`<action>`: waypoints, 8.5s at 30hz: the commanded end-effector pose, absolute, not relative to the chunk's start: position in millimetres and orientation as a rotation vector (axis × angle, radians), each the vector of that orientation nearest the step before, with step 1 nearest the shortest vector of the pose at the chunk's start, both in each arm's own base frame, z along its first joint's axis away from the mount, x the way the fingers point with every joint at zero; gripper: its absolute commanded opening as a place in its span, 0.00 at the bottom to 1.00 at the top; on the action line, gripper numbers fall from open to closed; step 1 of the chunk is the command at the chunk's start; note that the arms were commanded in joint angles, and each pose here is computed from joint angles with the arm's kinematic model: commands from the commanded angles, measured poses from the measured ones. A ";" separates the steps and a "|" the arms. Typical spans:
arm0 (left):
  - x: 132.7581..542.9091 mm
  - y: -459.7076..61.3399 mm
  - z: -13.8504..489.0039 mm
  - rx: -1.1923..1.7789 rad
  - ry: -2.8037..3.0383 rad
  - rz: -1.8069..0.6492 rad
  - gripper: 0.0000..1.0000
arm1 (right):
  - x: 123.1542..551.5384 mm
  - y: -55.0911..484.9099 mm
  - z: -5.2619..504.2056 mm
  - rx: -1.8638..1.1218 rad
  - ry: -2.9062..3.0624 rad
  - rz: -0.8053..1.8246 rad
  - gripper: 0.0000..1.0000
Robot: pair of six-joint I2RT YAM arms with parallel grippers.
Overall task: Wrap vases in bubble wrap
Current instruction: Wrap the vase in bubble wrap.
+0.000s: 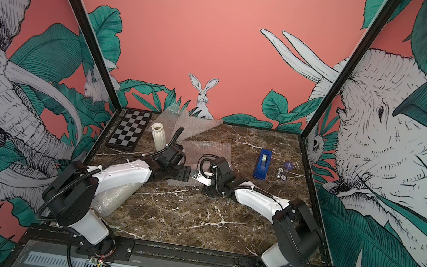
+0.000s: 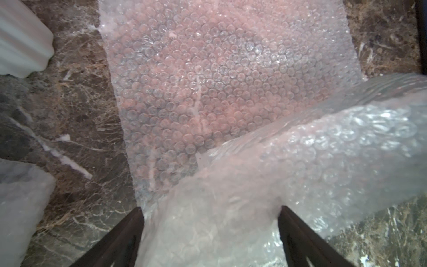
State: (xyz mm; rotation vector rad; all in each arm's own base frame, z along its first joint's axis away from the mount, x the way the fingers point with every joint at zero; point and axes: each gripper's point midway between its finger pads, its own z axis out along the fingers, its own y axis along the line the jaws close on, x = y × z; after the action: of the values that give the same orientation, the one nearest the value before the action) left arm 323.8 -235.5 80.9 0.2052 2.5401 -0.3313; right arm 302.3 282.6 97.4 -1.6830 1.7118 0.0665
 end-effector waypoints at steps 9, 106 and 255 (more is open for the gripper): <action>337.0 -230.8 81.3 0.201 2.557 -0.292 0.91 | 323.2 282.5 93.7 -1.764 1.665 0.062 0.87; 395.8 -260.9 105.2 0.081 2.490 -0.631 0.95 | 289.2 313.4 28.6 0.149 2.620 0.954 0.65; 412.3 -315.6 101.7 0.140 2.638 -0.628 0.89 | 268.0 291.6 60.3 -0.380 2.524 0.242 0.87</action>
State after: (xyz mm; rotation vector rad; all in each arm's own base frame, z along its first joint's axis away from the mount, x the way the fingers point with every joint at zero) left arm 407.8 -311.3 76.4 0.1578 2.6740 -0.5762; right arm 272.7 302.9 71.9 -0.4524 2.4779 0.1945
